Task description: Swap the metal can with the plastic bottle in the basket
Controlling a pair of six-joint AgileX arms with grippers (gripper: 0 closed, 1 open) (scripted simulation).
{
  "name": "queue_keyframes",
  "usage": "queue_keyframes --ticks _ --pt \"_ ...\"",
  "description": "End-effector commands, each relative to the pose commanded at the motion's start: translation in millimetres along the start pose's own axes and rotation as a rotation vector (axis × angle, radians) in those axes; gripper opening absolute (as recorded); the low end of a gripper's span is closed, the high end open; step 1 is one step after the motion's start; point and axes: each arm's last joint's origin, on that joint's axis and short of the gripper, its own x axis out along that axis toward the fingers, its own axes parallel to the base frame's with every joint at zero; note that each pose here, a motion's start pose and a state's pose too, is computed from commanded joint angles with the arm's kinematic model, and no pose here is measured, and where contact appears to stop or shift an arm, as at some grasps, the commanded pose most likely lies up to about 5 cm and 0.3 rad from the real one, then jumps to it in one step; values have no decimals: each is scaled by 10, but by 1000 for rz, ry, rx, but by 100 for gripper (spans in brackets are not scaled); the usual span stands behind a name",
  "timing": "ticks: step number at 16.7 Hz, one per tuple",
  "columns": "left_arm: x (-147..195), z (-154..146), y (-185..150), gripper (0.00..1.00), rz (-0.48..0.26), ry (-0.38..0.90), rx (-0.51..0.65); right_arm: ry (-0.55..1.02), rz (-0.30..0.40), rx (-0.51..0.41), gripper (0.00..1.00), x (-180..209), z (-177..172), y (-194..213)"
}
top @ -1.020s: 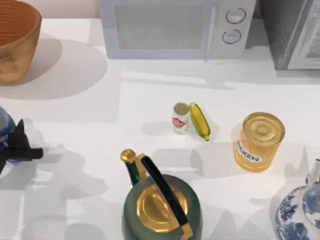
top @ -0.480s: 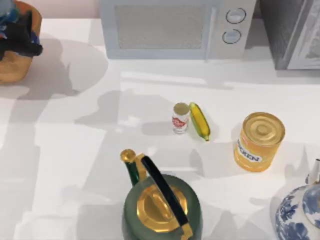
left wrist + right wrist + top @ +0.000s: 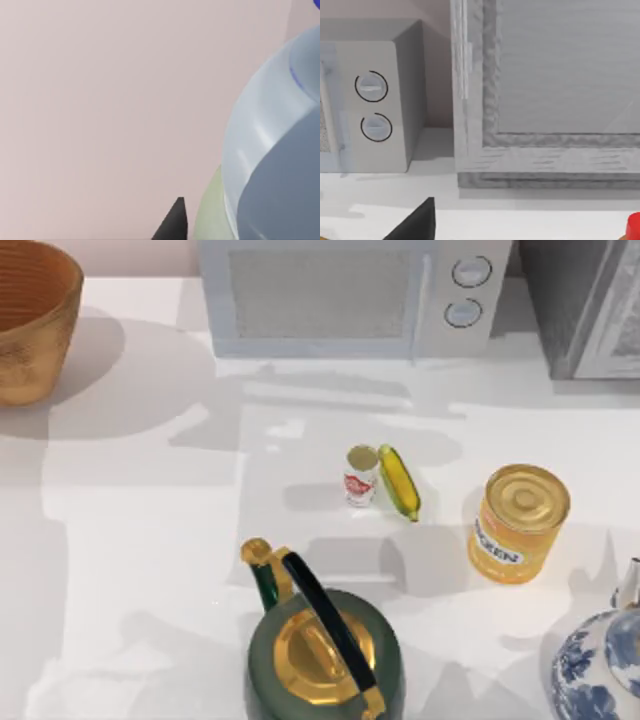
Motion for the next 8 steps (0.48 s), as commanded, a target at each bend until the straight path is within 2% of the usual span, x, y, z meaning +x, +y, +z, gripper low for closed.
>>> queue_keyframes --ticks 4,8 --pt "0 80 261 0 97 108 -8 0 0 0 100 0 0 0" --pt "-2 63 306 0 116 136 -11 0 0 0 100 0 0 0"
